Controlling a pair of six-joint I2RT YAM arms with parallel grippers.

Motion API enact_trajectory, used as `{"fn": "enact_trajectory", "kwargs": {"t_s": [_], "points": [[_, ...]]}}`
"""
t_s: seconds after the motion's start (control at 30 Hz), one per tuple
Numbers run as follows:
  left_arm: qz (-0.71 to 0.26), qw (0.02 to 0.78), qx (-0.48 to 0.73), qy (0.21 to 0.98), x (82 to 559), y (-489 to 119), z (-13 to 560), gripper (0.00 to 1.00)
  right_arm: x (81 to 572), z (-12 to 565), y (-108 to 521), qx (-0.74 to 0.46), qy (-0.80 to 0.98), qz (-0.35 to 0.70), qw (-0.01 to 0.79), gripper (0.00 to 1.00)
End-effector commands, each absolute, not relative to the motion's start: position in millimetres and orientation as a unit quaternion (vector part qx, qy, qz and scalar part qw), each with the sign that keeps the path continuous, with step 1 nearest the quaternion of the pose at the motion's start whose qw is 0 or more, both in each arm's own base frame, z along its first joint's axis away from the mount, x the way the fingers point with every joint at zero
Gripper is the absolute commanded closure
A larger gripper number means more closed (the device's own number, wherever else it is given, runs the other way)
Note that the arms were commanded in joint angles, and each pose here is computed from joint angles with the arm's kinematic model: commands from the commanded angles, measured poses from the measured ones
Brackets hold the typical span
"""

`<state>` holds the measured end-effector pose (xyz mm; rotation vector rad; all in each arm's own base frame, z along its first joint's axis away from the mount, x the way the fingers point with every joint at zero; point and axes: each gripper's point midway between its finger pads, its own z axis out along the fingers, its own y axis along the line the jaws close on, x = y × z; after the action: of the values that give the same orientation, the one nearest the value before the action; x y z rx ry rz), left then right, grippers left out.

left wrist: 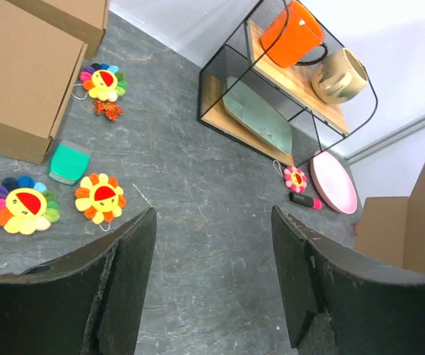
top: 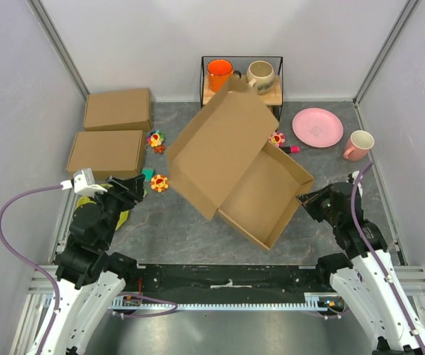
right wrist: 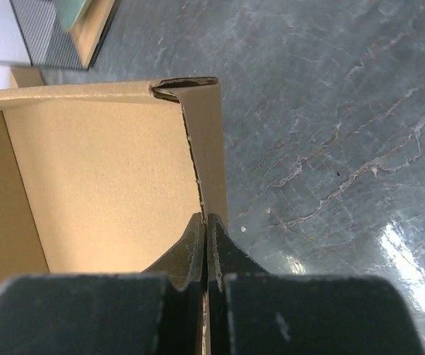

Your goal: Fold the paper box

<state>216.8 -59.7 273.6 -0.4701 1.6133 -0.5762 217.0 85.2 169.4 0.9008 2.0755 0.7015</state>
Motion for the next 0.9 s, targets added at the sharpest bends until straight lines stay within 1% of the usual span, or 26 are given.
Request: {"fn": "enact_trajectory", "kwargs": {"t_s": [0.0, 0.13, 0.27, 0.43, 0.6, 0.63, 0.7, 0.73, 0.83, 0.87], "points": [[-0.218, 0.65, -0.226, 0.692, 215.9, -42.1, 282.9, 0.29, 239.3, 181.6, 76.2, 0.463, 0.726, 0.317, 0.398, 1.0], [-0.219, 0.649, -0.234, 0.69, 216.3, -41.0, 281.4, 0.29, 239.1, 152.0, 66.3, 0.524, 0.697, 0.307, 0.381, 1.0], [-0.223, 0.63, -0.24, 0.704, 220.2, -46.0, 262.3, 0.3, 236.0, 120.6, 58.4, 0.572, 0.679, 0.287, 0.36, 1.0], [-0.223, 0.615, -0.25, 0.713, 224.6, -49.1, 245.4, 0.31, 233.2, 108.5, 49.0, 0.608, 0.66, 0.265, 0.353, 1.0], [-0.223, 0.6, -0.251, 0.726, 231.0, -54.3, 229.9, 0.32, 239.3, 105.4, 55.2, 0.618, 0.642, 0.277, 0.359, 1.0], [-0.221, 0.597, -0.252, 0.729, 232.6, -55.0, 226.5, 0.32, 242.0, 102.6, 52.8, 0.626, 0.637, 0.266, 0.364, 1.0], [-0.218, 0.594, -0.253, 0.732, 234.7, -55.5, 221.4, 0.32, 245.7, 102.8, 63.8, 0.616, 0.645, 0.265, 0.366, 1.0], [-0.214, 0.591, -0.253, 0.736, 236.4, -55.8, 218.3, 0.32, 250.0, 97.7, 62.7, 0.619, 0.647, 0.243, 0.373, 1.0], [-0.208, 0.588, -0.255, 0.739, 239.2, -55.4, 213.5, 0.32, 259.4, 86.4, 82.9, 0.606, 0.669, 0.225, 0.366, 1.0], [-0.205, 0.587, -0.256, 0.74, 240.4, -55.3, 211.5, 0.32, 264.5, 87.3, 90.9, 0.604, 0.668, 0.231, 0.368, 1.0]]}}
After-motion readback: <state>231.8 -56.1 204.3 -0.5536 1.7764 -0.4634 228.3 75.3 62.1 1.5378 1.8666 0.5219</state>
